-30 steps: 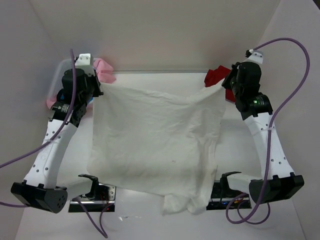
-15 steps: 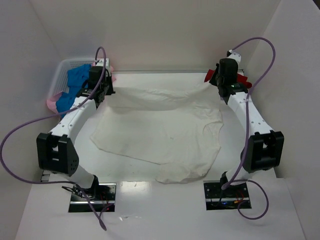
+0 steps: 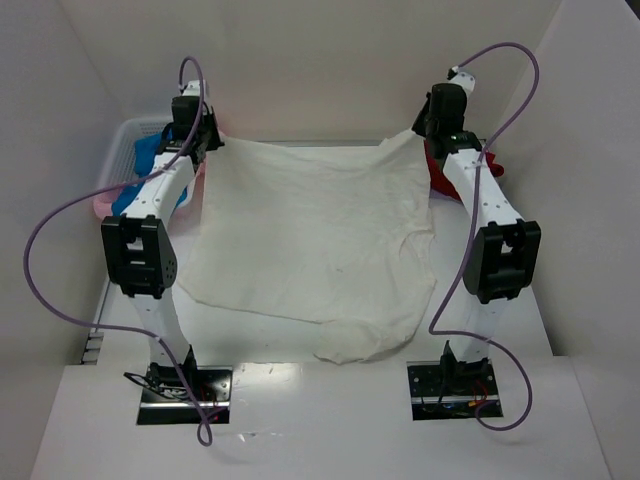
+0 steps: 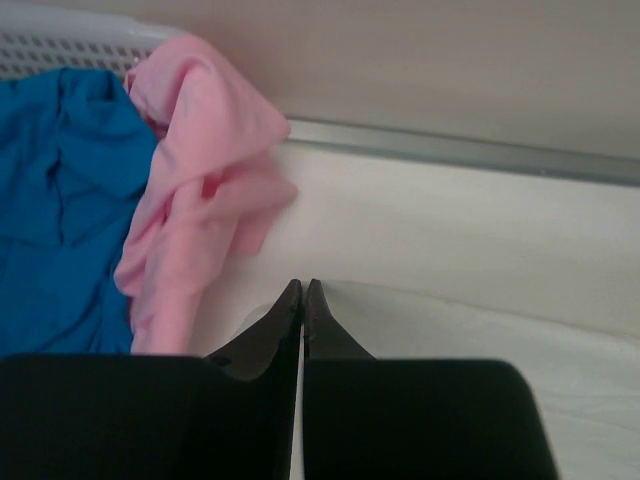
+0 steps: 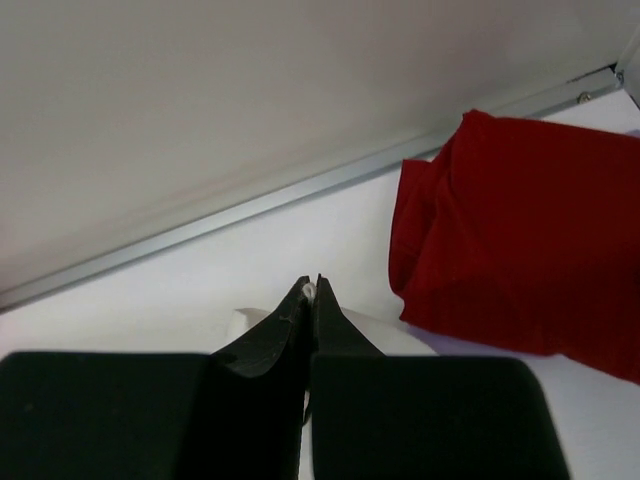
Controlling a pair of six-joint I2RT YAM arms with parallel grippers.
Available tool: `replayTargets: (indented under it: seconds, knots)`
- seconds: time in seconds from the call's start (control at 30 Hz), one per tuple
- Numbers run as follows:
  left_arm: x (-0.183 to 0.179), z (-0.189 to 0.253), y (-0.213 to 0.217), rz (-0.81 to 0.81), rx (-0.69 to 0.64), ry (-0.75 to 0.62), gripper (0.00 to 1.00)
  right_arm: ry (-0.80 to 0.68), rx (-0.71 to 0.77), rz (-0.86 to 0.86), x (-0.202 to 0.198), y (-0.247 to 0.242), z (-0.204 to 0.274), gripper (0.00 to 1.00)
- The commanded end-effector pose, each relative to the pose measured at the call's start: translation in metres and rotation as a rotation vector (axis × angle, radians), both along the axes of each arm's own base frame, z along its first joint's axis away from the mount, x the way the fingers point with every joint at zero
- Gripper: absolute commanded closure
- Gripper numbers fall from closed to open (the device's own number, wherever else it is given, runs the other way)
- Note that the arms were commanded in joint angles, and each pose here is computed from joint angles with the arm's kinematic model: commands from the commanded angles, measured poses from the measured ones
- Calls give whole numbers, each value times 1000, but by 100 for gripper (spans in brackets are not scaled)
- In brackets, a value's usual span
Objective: Fold and stack the t-shirts
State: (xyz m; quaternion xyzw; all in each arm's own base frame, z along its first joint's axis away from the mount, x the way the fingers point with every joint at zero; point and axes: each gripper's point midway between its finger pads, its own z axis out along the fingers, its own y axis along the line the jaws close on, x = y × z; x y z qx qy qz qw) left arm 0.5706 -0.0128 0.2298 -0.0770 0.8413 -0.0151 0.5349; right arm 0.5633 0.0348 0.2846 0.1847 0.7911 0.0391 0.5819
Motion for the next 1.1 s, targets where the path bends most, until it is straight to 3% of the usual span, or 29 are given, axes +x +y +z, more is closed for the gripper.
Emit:
replayTargets:
  seconds: [0.0, 0.03, 0.17, 0.43, 0.67, 1.07]
  knots:
    - [34, 10, 9, -6, 5, -57, 100, -124, 19, -47, 23, -16, 45, 100]
    - [41, 20, 9, -5, 5, -82, 100, -96, 7, -44, 28, -16, 34, 100]
    - [51, -12, 18, -1, 10, -27, 100, -79, 11, -25, 36, -11, 22, 100]
    - [44, -35, 39, 20, 1, 9, 100, -36, 55, 58, 23, 5, 2, 100]
    - [19, -32, 36, -13, -21, 27, 100, 18, 159, 148, -22, 33, -11, 100]
    - [-14, -80, 31, -20, -74, 147, 100, 88, 285, 315, -130, 91, -31, 100]
